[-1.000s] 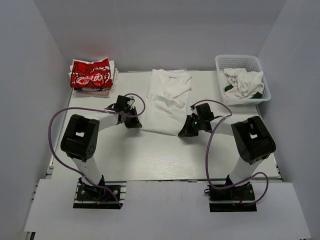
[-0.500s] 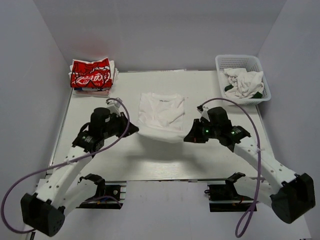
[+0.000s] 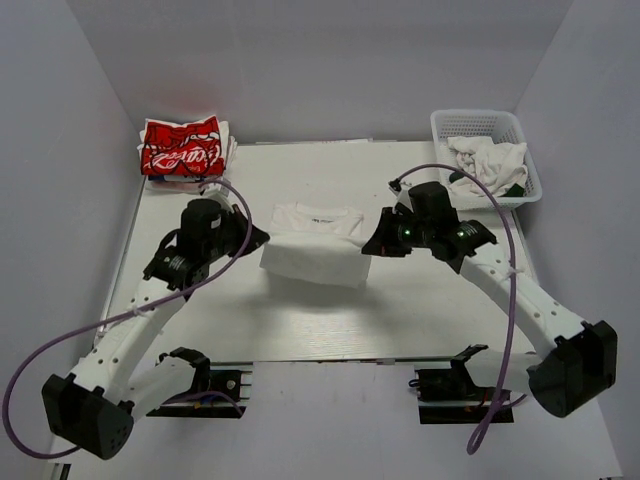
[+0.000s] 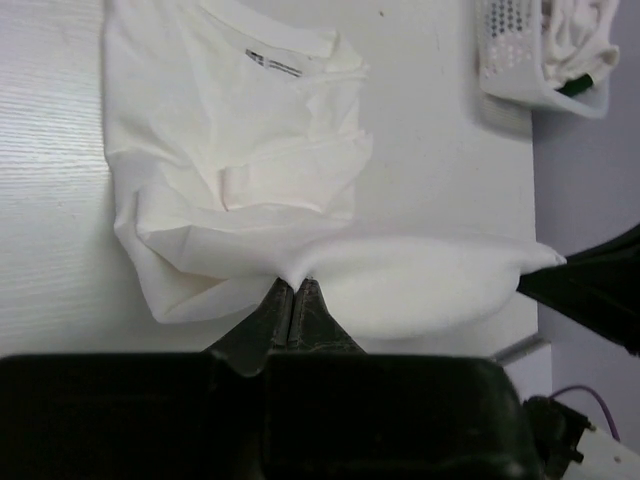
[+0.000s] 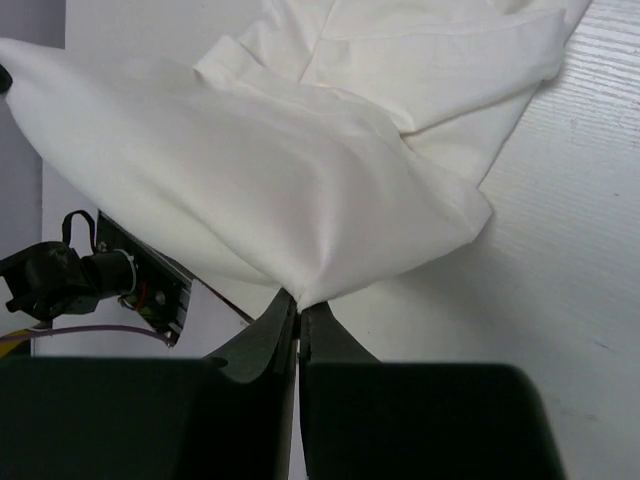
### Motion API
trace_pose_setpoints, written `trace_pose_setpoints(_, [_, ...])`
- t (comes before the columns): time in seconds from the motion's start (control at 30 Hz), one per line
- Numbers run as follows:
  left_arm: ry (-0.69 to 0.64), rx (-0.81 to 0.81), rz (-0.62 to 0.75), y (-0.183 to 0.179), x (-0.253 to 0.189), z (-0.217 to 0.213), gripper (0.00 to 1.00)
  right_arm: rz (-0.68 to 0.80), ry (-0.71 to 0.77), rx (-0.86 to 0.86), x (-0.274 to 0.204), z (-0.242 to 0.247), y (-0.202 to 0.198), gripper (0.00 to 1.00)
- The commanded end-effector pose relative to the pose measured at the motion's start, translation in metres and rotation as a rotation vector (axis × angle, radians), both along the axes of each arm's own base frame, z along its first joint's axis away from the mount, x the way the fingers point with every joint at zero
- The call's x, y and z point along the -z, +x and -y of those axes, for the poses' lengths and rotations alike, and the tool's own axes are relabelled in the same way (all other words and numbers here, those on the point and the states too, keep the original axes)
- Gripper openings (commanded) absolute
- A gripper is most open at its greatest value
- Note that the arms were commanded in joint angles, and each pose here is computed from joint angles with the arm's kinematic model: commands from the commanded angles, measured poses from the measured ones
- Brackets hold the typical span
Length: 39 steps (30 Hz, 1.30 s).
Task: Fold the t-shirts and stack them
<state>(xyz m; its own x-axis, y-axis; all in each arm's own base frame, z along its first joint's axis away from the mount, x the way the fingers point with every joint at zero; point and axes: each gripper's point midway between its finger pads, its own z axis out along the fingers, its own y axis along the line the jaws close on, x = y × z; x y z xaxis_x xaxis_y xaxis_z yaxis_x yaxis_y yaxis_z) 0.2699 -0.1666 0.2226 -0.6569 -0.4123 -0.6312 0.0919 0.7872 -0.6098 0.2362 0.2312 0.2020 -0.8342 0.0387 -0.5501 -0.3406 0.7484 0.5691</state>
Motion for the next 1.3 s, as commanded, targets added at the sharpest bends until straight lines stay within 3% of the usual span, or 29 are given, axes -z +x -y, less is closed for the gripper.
trace_pose_setpoints(0.0, [0.026, -0.164, 0.042, 0.032, -0.022, -0.02, 0.0, 0.047, 0.037, -0.03, -0.015, -0.012, 0.02, 0.0])
trace_pose_setpoints(0.13, [0.093, -0.288, 0.015, 0.053, -0.01, -0.036, 0.0, 0.042, 0.044, -0.022, -0.011, -0.017, 0.041, 0.0])
trace_pose_setpoints(0.47, [0.163, -0.355, 0.061, 0.128, -0.032, -0.03, 0.0, 0.101, 0.074, 0.034, -0.024, -0.016, 0.114, 0.0])
trace_pose_setpoints(0.7, [0.205, -0.365, 0.018, 0.187, -0.002, -0.024, 0.0, 0.028, 0.159, 0.022, 0.005, -0.019, 0.156, 0.0])
trace_pose_setpoints(0.87, [0.231, -0.366, 0.038, 0.241, 0.016, -0.018, 0.0, -0.032, 0.198, 0.075, 0.044, -0.011, 0.214, 0.0])
trace_pose_setpoints(0.9, [0.25, -0.355, 0.003, 0.253, 0.041, -0.018, 0.0, -0.014, 0.206, 0.08, 0.04, -0.011, 0.225, 0.0])
trace_pose_setpoints(0.97, [0.24, -0.304, 0.016, 0.273, 0.042, -0.008, 0.0, -0.005, 0.22, 0.088, 0.038, -0.01, 0.251, 0.0])
trace_pose_setpoints(1.0, [0.246, -0.283, -0.02, 0.276, 0.054, -0.003, 0.0, -0.068, 0.204, 0.098, 0.059, -0.009, 0.254, 0.0])
trace_pose_setpoints(1.03, [0.252, -0.24, -0.031, 0.292, 0.065, 0.002, 0.06, -0.047, 0.201, 0.106, 0.057, -0.008, 0.271, 0.0])
trace_pose_setpoints(1.07, [0.261, -0.216, -0.042, 0.296, 0.072, 0.006, 0.25, -0.051, 0.194, 0.106, 0.059, -0.007, 0.275, 0.34])
trace_pose_setpoints(1.1, [0.277, -0.197, -0.077, 0.295, 0.081, 0.007, 0.51, -0.151, 0.159, 0.109, 0.09, -0.006, 0.269, 0.9])
trace_pose_setpoints(1.13, [0.287, -0.176, -0.071, 0.304, 0.084, 0.011, 0.99, -0.137, 0.138, 0.121, 0.09, -0.002, 0.274, 0.9])
trace_pose_setpoints(1.27, [0.264, -0.095, -0.048, 0.301, 0.075, 0.022, 1.0, -0.078, 0.091, 0.152, 0.079, 0.004, 0.271, 0.9])
